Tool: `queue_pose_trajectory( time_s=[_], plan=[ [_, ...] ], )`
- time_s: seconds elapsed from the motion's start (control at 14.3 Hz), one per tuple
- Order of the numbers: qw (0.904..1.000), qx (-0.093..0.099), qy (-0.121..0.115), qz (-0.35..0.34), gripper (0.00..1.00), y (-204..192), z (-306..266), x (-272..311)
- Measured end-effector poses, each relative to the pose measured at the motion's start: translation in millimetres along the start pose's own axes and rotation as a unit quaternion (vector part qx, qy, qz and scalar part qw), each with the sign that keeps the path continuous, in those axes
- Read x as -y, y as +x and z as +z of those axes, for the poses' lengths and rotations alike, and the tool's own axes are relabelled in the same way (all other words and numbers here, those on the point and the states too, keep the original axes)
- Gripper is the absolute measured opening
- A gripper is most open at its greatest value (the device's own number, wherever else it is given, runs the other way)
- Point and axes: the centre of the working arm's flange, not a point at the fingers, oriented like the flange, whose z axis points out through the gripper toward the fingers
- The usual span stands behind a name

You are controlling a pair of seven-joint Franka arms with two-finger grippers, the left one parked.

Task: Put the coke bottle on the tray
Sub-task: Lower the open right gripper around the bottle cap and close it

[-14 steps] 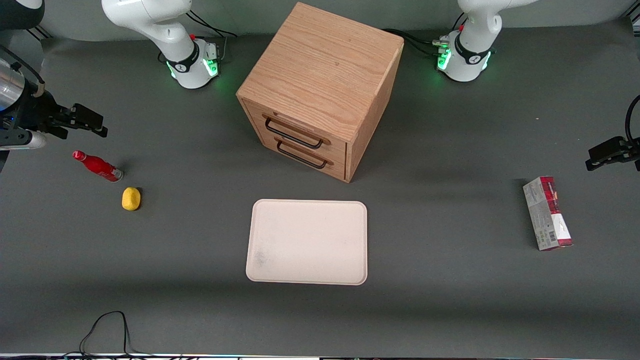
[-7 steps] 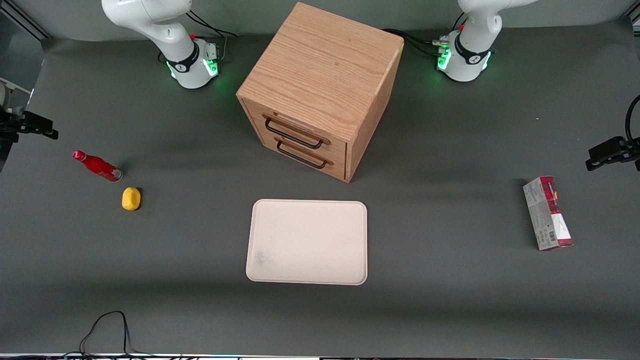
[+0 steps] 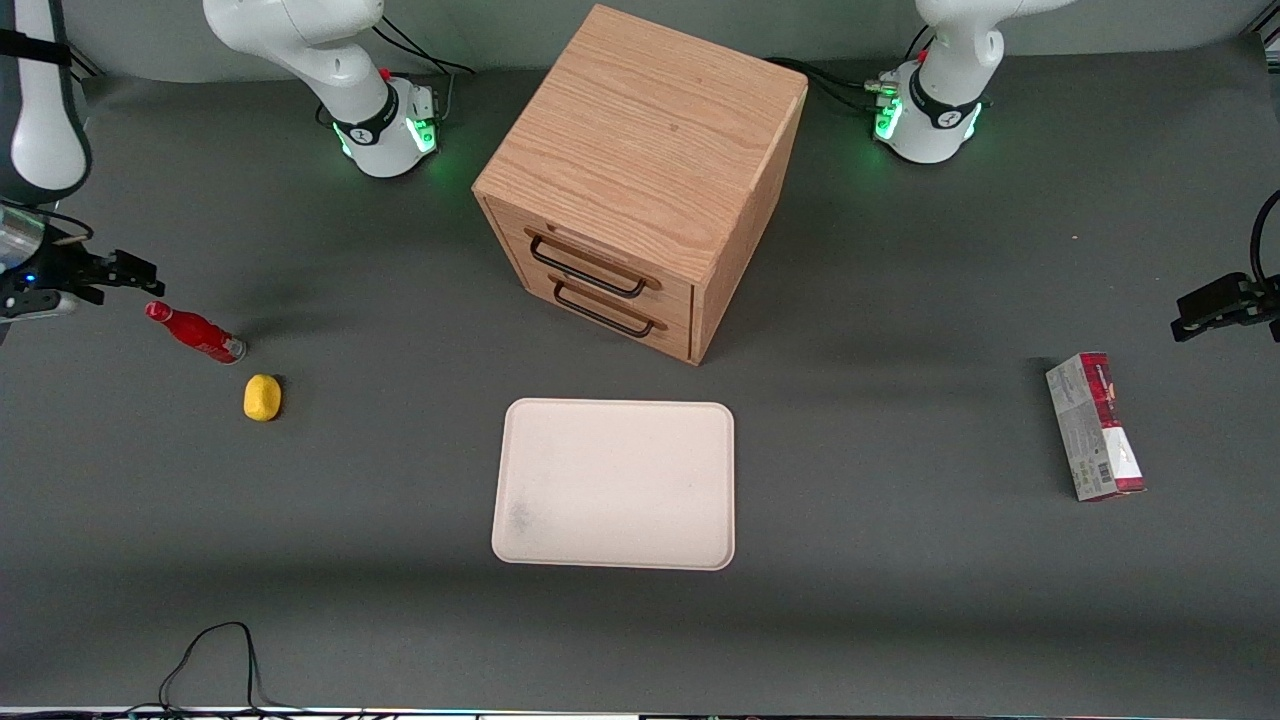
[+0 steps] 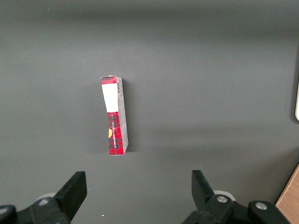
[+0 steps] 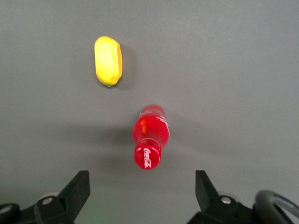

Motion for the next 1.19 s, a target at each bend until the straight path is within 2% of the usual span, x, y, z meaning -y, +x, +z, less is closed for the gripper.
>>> queue_pose_trajectory(
  time_s=[0.42, 0.63, 0.84, 0.91, 1.05, 1.19],
  plan=[
    [0.9995, -0.025, -0.016, -0.006, 1.00, -9, 33, 4],
    [0.9994, -0.021, -0.026, -0.008, 1.00, -6, 45, 2],
    [0.9996, -0.014, -0.026, -0.005, 0.97, -5, 53, 2],
    [0.9996, -0.013, -0.026, -0.005, 0.92, -5, 53, 2],
    [0.9996, -0.012, -0.026, -0.005, 0.70, -5, 54, 3],
    [0.9996, -0.012, -0.026, -0.007, 0.66, -5, 54, 3]
  ],
)
